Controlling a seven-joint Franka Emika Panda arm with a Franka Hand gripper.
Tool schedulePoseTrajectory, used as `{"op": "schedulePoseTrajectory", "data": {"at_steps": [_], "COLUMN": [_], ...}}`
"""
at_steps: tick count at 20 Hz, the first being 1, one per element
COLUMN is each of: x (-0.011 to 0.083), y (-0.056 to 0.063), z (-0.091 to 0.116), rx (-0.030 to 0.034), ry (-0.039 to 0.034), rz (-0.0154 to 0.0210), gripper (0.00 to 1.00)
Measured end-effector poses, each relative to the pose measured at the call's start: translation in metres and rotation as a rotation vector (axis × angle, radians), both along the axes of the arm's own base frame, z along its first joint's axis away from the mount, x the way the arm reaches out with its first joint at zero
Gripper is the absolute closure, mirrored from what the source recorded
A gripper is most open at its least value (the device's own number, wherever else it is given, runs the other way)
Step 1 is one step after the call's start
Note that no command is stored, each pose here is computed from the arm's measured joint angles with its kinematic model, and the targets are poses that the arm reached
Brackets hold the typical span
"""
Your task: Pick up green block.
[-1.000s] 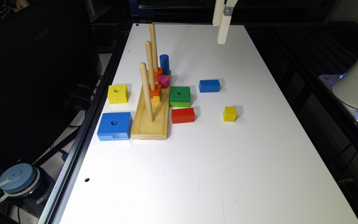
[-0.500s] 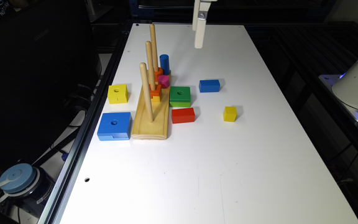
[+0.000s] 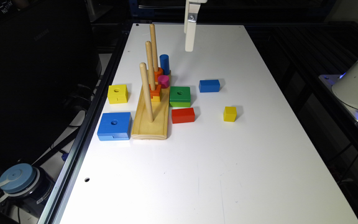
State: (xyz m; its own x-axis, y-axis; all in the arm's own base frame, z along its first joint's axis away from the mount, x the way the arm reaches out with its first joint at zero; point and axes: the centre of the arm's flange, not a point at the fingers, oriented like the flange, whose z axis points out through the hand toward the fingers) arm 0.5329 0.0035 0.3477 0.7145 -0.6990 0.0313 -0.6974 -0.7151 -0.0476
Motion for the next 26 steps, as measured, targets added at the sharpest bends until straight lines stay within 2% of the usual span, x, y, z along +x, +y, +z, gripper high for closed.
{"op": "schedulePoseTrajectory", "data": {"at_steps": [1, 5, 7, 16, 19, 22, 24, 26], "x": [0.0017, 0.0071, 0.008, 0.0084, 0.0097, 0.0149, 0.0161, 0.0157], "y": [0.002, 0.013, 0.017, 0.018, 0.017, 0.017, 0.017, 0.017], "z": [0.0, -0.001, -0.001, 0.0, -0.019, -0.033, -0.032, -0.034], "rx": [-0.0009, 0.0036, 0.0027, 0.0017, 0.0041, 0.0025, 0.0023, 0.0028], "ry": [-0.0002, -0.0015, -0.0028, -0.0028, 0.013, 0.0192, 0.0185, 0.0222], "rz": [0.0004, 0.0013, 0.0004, 0.001, 0.0022, 0.0008, 0.0009, 0.001], "gripper": [0.0, 0.0, 0.0, 0.0, 0.0, 0.0, 0.0, 0.0]}}
